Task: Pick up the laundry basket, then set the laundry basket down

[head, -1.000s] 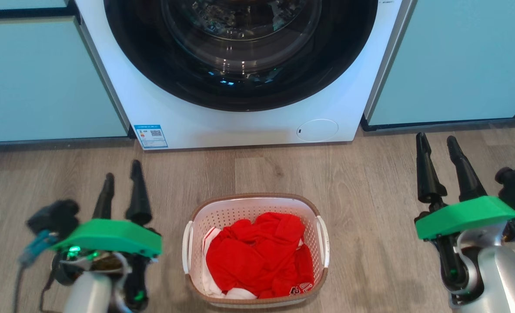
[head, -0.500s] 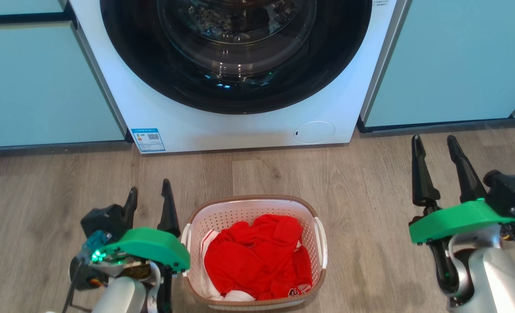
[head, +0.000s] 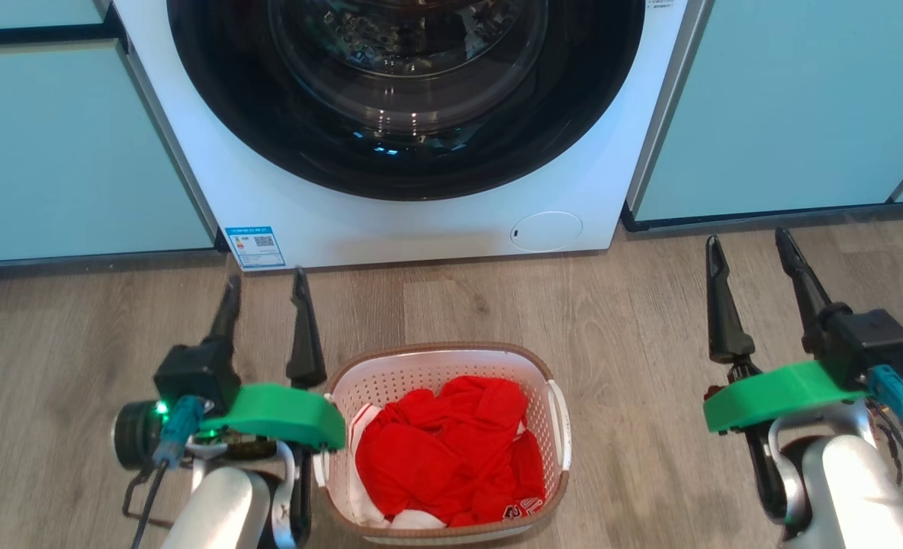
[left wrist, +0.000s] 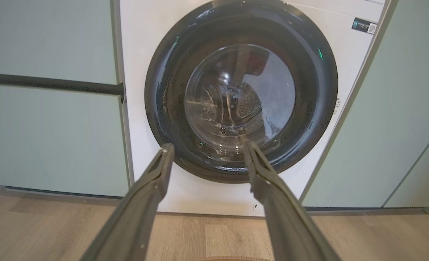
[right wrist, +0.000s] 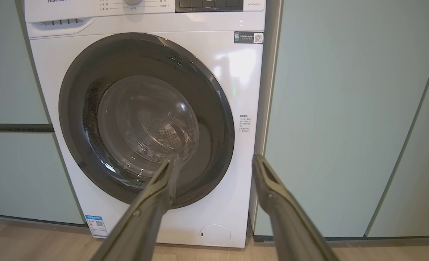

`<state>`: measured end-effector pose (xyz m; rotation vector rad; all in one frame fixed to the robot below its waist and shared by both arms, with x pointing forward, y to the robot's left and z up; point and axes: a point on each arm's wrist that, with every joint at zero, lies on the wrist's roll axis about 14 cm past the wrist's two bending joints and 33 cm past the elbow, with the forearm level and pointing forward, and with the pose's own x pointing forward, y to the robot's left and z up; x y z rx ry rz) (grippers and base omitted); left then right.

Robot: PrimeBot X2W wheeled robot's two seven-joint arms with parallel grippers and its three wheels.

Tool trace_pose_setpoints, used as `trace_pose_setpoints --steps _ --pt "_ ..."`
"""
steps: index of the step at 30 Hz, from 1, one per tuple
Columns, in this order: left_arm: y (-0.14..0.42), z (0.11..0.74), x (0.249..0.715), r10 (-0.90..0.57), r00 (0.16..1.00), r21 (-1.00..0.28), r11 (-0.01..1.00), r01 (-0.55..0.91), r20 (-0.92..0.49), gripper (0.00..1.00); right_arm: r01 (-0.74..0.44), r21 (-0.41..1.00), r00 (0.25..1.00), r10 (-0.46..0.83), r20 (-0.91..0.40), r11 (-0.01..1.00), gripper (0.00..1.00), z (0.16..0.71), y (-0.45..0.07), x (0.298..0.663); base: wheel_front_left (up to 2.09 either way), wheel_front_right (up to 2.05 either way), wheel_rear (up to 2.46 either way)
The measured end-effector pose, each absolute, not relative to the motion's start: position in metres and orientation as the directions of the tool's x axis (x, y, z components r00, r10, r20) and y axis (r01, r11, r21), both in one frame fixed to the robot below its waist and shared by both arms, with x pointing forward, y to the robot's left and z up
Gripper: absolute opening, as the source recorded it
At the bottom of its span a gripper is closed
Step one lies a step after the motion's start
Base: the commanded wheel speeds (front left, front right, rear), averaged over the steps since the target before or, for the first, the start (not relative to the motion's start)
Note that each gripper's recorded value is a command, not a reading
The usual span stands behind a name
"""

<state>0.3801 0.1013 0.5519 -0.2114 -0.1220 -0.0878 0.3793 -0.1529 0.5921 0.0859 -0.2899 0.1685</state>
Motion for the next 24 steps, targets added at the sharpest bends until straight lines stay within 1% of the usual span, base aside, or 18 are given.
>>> trace_pose_setpoints --steps 3,9,14,16,18,19,20,24 --pt "0.105 0.568 0.38 -0.031 0.983 -0.201 0.977 0.068 0.183 1.0 -0.177 0.033 0.938 0.158 0.308 0.984 1.0 0.596 -0.152 0.378 0.0 0.0 0.0" --pt "0.104 0.588 0.378 -0.021 0.964 -0.158 0.985 0.065 0.266 1.0 -0.176 -0.01 0.925 0.169 0.339 0.984 1.0 0.604 -0.149 0.376 0.0 0.0 0.0" --pt "0.105 0.589 0.377 -0.025 0.96 -0.152 0.986 0.069 0.279 1.0 -0.172 -0.042 0.921 0.176 0.348 0.984 1.0 0.605 -0.148 0.376 0.0 0.0 0.0" --pt "0.107 0.583 0.378 -0.025 0.964 -0.149 0.987 0.066 0.265 1.0 -0.171 -0.038 0.924 0.173 0.34 0.985 1.0 0.601 -0.148 0.376 0.0 0.0 0.0" --pt "0.106 0.565 0.379 -0.044 0.975 -0.139 0.987 0.075 0.217 1.0 -0.169 -0.033 0.931 0.17 0.322 0.985 1.0 0.594 -0.149 0.377 0.0 0.0 0.0" --pt "0.111 0.544 0.377 -0.043 0.986 -0.134 0.989 0.064 0.16 1.0 -0.166 -0.028 0.941 0.166 0.295 0.986 1.0 0.584 -0.15 0.377 0.0 0.0 0.0" --pt "0.113 0.535 0.376 -0.041 0.99 -0.132 0.99 0.059 0.134 1.0 -0.164 -0.025 0.947 0.165 0.277 0.986 1.0 0.578 -0.15 0.378 0.0 0.0 0.0" --pt "0.115 0.518 0.373 -0.051 0.995 -0.145 0.987 0.064 0.088 1.0 -0.175 -0.037 0.963 0.178 0.2 0.984 1.0 0.551 -0.147 0.378 0.0 0.0 0.0"
